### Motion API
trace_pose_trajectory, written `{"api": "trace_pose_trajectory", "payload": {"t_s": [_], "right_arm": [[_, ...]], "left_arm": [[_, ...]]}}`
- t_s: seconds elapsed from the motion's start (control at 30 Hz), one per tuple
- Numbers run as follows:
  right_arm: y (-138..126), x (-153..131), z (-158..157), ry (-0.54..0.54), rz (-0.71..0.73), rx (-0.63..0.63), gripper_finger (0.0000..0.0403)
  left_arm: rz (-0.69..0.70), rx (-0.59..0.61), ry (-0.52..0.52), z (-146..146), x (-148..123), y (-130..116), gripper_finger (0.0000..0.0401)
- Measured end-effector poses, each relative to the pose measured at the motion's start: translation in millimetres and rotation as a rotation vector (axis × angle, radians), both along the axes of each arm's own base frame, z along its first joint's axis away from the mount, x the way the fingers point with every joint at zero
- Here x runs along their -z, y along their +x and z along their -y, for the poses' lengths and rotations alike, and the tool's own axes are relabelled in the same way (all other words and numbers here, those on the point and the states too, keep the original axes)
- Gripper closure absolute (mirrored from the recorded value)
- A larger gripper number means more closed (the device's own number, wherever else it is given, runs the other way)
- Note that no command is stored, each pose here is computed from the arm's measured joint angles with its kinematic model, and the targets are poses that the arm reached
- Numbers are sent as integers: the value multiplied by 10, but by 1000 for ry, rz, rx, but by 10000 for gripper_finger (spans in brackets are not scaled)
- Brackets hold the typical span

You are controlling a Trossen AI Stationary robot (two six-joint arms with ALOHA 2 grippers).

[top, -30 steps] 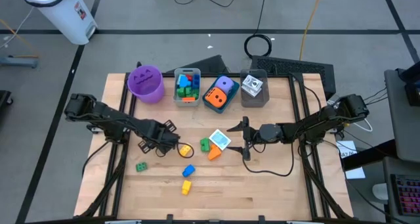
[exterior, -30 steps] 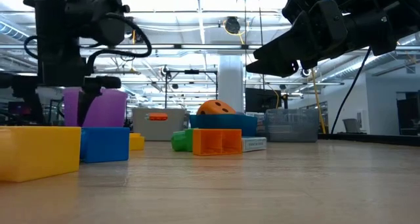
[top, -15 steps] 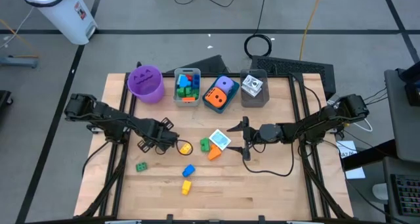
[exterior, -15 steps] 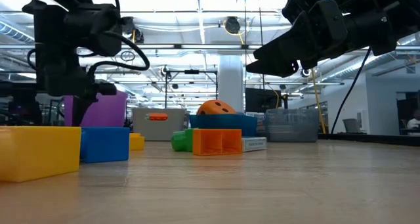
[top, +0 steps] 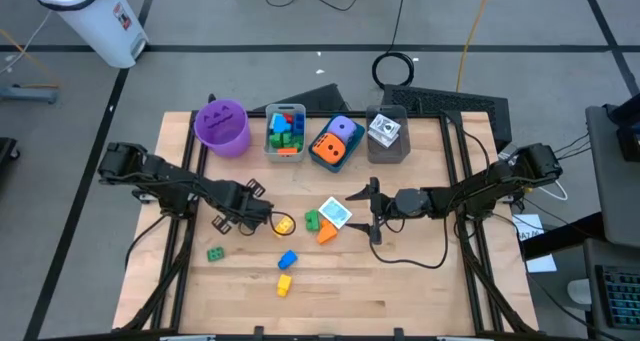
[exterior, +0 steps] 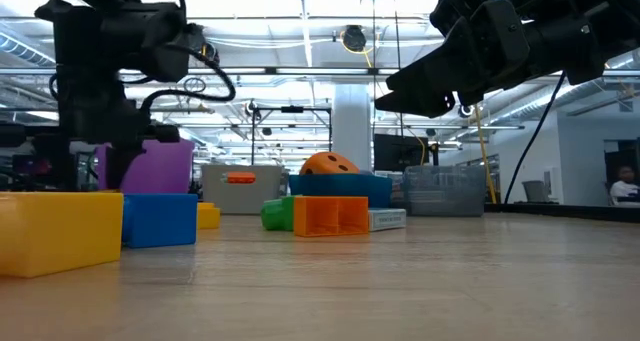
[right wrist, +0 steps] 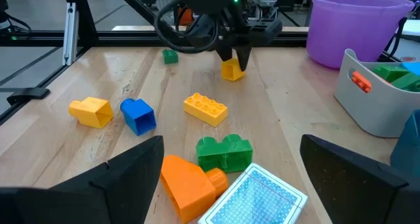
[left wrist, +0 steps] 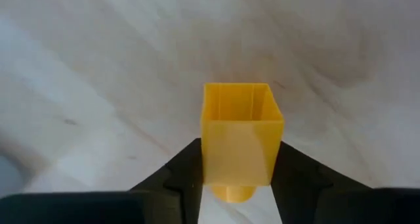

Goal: Pick & Place Toys
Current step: Put the yellow game piece into the gray bin

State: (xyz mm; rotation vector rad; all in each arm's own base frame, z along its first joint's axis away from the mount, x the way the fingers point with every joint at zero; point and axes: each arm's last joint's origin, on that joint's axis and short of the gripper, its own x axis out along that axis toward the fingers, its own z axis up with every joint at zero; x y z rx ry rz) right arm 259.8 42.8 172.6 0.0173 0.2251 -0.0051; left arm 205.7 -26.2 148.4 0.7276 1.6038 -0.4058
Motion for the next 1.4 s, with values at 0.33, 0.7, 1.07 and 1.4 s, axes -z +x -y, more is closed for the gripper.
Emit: {"api": "trace_pose_trajectory", "payload": {"t_s": [0.33, 0.7, 1.07, 1.4], "right_arm": [[2, -7, -1, 2, 7, 0, 55], [2, -8, 0, 2, 8, 0, 55], [3, -14, 3, -21, 15, -4, 55], [2, -7, 2, -24, 7, -5, 55]], "left_arm": [[195, -66, 187, -228, -353, 346, 266], [600, -334, 272, -1176, -986, 747, 251], [668, -354, 225, -1670, -811, 893, 250], [804, -394, 254, -1762, -820, 1012, 245]]}}
